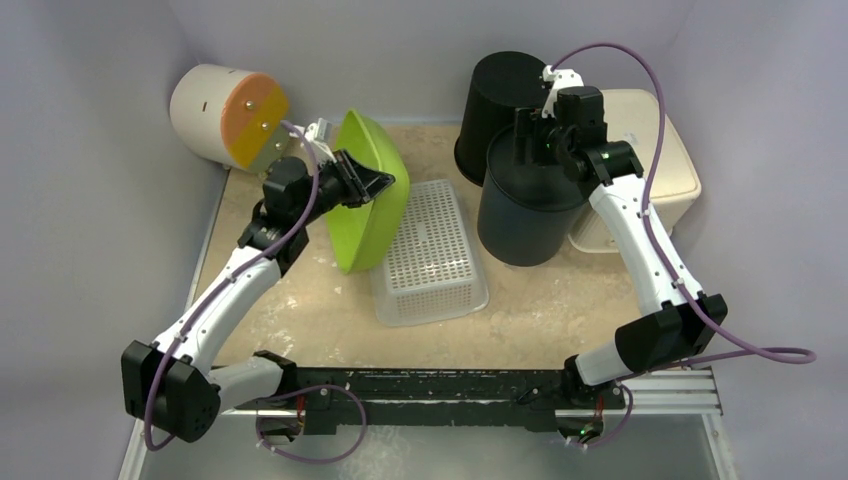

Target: Turn the large container upside down

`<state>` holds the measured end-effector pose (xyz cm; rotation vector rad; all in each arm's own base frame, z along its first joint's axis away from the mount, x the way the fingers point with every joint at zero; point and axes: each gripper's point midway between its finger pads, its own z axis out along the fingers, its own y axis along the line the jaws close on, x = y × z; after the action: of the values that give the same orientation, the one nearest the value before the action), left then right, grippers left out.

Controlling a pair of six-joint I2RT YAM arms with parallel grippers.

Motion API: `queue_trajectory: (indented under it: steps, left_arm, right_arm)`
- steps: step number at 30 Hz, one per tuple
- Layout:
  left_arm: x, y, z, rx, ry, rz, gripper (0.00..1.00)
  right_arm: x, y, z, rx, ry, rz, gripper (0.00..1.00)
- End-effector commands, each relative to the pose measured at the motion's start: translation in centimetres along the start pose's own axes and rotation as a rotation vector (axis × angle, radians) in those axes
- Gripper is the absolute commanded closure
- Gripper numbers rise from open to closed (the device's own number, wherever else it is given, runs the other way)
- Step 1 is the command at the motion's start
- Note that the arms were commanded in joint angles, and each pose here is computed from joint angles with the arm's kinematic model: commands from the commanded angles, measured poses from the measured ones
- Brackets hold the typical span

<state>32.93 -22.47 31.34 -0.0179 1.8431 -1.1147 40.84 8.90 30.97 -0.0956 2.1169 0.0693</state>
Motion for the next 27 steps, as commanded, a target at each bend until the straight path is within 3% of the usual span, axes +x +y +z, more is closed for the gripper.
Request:
queue_trajectory:
  steps: [1,8,11,20,27]
  left_arm:
    - [-6.7,-6.6,-2.7,0.26,-0.326,-0.143,1.0]
    - [-8.4,-5.6,-4.0,0.239,-0.466,-0.238,1.0]
    - [-7.4,-3.3,-3.8,0.232,-0.507,-0.362,1.0]
    - [-1.6,7.2,-3.7,0.013,-0.588,-0.653,1.0]
    - [-1.6,9.0,-5.8,0.054,-0.718,-0.773,1.0]
  right_arm:
    - [-2.6,0.1,-1.5,-0.019,-0.085,0.004,0.17]
    - [-2.6,0.2,-1.4,-0.025,-0.083,0.001,0.17]
    - [-2.6,0.2,-1.3,-0.024,-0.083,0.001,0.17]
    - [-2.4,0.3,-1.2,-0.033,-0.085,0.002,0.17]
    - [-1.8,0.7,-0.8,-0.05,-0.071,0.0,0.17]
